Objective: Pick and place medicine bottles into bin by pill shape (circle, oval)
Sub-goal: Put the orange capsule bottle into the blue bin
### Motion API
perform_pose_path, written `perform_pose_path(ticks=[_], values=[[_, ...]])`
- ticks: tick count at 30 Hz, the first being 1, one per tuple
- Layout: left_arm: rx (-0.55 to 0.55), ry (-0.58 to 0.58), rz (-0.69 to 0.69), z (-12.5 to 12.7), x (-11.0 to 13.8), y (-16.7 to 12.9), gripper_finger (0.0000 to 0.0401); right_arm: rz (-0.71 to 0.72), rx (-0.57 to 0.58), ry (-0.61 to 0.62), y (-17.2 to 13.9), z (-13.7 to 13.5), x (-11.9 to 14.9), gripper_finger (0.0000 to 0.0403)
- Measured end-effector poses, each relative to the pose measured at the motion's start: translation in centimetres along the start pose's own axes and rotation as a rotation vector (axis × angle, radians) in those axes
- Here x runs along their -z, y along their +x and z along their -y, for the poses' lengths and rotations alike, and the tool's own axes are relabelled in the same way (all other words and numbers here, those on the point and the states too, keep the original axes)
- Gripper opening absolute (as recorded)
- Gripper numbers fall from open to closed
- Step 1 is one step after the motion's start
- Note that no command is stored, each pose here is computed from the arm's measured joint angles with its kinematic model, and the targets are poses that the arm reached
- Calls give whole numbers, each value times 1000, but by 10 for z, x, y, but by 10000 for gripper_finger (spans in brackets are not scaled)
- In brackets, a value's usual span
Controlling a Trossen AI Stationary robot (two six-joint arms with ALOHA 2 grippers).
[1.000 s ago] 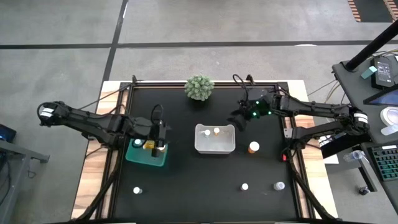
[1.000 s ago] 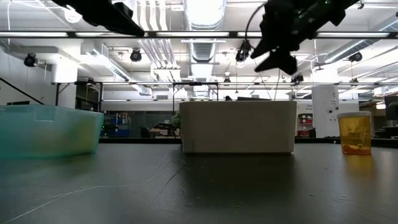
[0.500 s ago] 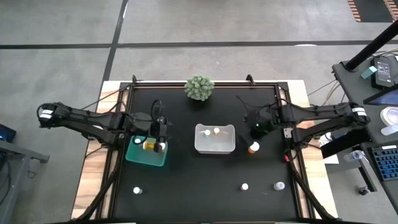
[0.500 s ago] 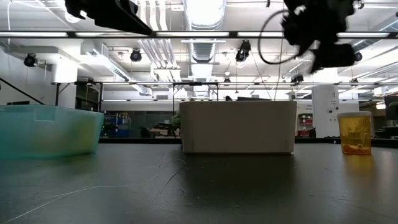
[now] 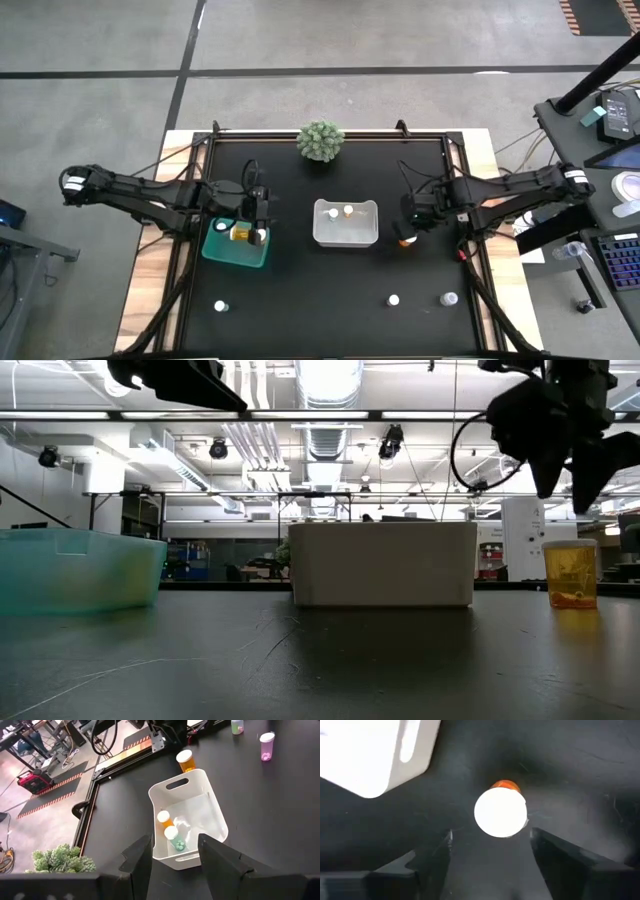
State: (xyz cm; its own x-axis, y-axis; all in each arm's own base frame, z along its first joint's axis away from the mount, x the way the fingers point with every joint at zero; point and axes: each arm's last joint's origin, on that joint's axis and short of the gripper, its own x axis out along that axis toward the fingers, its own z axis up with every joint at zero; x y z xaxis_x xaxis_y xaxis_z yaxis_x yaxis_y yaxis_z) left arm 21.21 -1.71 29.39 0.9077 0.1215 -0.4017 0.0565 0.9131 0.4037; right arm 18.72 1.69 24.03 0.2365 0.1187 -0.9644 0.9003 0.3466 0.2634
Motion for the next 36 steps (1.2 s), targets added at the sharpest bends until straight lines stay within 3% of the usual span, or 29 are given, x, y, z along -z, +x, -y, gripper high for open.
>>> perform_pose_path(ticks=[5,9,36], values=[[-5,28,14,0,-1,0,142,-9,38,41,9,5,1,311],[-14,38,35,-1,-3,0,142,47,59,60,11,7,-1,326],[-49,29,42,-3,-5,0,142,90,-4,69,61,22,8,309]])
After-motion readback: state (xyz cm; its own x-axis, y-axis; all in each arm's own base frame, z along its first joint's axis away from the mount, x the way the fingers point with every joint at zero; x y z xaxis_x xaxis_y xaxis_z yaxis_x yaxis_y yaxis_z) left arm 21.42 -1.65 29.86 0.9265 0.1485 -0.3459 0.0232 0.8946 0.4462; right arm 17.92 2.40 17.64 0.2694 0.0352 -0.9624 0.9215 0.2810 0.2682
